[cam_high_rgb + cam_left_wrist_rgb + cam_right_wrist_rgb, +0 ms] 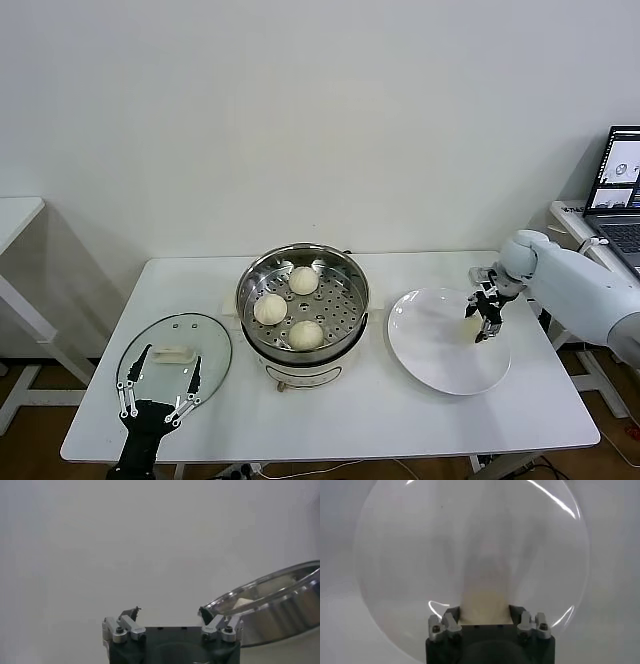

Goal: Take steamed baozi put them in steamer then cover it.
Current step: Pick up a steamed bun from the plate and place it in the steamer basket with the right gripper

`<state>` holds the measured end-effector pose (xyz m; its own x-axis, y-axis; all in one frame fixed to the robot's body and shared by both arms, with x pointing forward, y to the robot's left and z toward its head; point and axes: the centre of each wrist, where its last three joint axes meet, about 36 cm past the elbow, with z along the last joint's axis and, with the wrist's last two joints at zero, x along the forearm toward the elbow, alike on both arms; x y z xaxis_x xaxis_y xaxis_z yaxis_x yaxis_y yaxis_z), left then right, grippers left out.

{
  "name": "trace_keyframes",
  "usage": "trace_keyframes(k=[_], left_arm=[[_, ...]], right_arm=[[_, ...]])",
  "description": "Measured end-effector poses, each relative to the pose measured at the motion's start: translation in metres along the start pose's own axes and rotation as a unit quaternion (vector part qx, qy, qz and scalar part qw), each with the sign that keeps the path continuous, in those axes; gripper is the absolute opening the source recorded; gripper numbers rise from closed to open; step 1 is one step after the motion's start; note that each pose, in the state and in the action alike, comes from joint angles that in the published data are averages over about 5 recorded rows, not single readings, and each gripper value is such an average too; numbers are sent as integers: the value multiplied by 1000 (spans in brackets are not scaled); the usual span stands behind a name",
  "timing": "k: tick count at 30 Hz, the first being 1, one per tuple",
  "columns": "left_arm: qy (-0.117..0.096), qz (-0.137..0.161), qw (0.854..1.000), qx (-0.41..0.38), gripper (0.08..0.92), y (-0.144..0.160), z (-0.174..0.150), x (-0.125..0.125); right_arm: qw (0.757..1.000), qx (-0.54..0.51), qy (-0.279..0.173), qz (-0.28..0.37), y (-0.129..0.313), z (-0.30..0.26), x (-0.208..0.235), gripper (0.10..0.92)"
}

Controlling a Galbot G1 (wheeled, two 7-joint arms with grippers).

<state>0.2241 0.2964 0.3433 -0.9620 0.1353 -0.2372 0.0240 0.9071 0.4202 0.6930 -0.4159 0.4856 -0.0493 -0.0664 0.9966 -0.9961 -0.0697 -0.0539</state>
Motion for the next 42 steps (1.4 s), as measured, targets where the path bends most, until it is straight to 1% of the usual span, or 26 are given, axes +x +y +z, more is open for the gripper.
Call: trace_keyframes(k=[4,9,16,21,26,32,37,42], left_arm=[[-1,0,1000,0,823,0,-1,-2],[-4,0,1000,1,823,0,-2,-3],[-7,2,1000,0,823,1,-4,-3],[-9,4,1000,0,823,0,-4,-4],[-11,4,1000,0,823,1,-3,-6],[-12,4,1000,1,823,0,-1,-7],[-13,2,1000,2,823,0,-1,-8],[-13,1,1000,0,823,1,0,-7]], right_arm=[[1000,16,-7,1,-11,-16,27,679],[999,48,-22,2,-30,-53,77,679],[994,97,-50,9,-50,-126,153,678],[989,130,-70,8,-56,-187,190,672],[984,159,-81,-4,-54,-245,202,670],[980,183,-77,-14,-49,-298,197,669],[978,196,-68,-17,-44,-328,184,662],[977,201,-63,-19,-40,-344,167,662]])
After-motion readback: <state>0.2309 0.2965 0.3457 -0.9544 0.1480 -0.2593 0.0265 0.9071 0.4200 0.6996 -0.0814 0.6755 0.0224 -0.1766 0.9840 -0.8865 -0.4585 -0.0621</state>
